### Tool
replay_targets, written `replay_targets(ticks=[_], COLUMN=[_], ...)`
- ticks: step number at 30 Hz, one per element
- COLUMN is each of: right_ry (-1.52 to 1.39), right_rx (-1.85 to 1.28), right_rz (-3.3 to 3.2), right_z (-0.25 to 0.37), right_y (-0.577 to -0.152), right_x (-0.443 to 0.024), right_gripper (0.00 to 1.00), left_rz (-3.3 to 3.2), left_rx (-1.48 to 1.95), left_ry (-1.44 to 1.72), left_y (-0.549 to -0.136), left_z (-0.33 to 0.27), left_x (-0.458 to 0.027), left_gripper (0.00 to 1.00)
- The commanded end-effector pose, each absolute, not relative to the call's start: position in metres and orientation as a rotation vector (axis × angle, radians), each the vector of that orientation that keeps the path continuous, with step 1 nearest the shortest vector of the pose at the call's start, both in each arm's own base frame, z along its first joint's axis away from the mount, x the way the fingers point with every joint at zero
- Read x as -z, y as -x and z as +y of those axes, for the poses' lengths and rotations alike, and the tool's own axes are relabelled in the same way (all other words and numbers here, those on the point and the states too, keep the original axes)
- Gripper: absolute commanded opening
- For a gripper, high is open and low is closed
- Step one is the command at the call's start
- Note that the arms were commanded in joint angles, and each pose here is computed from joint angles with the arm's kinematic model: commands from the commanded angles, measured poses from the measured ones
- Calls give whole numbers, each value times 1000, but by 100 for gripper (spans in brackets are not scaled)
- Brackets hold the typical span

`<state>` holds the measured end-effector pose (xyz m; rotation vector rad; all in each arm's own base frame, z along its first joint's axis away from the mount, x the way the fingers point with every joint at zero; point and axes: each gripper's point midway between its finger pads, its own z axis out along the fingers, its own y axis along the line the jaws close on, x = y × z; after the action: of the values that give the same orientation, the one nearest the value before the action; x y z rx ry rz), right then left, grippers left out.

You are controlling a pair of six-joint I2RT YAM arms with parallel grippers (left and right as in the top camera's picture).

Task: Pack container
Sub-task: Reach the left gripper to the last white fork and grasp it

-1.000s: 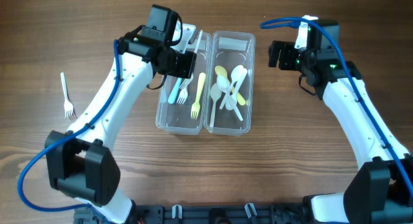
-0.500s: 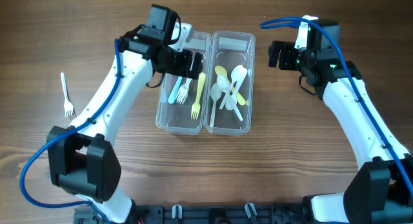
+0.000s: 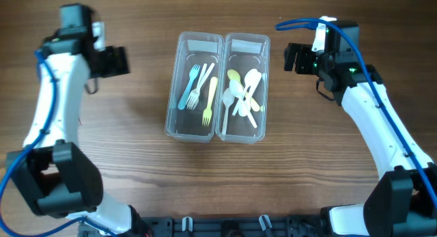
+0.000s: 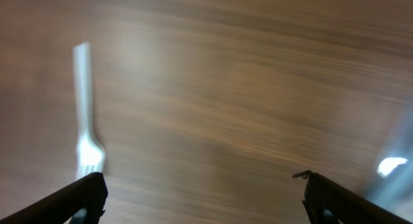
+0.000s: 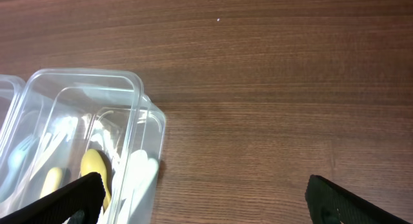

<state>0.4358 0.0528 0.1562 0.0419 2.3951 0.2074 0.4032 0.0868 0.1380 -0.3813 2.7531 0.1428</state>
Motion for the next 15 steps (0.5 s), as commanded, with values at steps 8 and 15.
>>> replay_targets(ticks=[8, 15], right_ry=[-31, -31], right_rx=[-189, -189], right_rz=[2384, 2385], right_z=[52, 52], right_y=[-437, -437], right_x=[-159, -159], right_gripper=[100, 100], left_rz=[2650, 2615], left_rx=[-161, -114], left_ry=[866, 893], left_y=[-356, -358], left_z=[190, 199], left_x=[-94, -72], left_gripper=[100, 98])
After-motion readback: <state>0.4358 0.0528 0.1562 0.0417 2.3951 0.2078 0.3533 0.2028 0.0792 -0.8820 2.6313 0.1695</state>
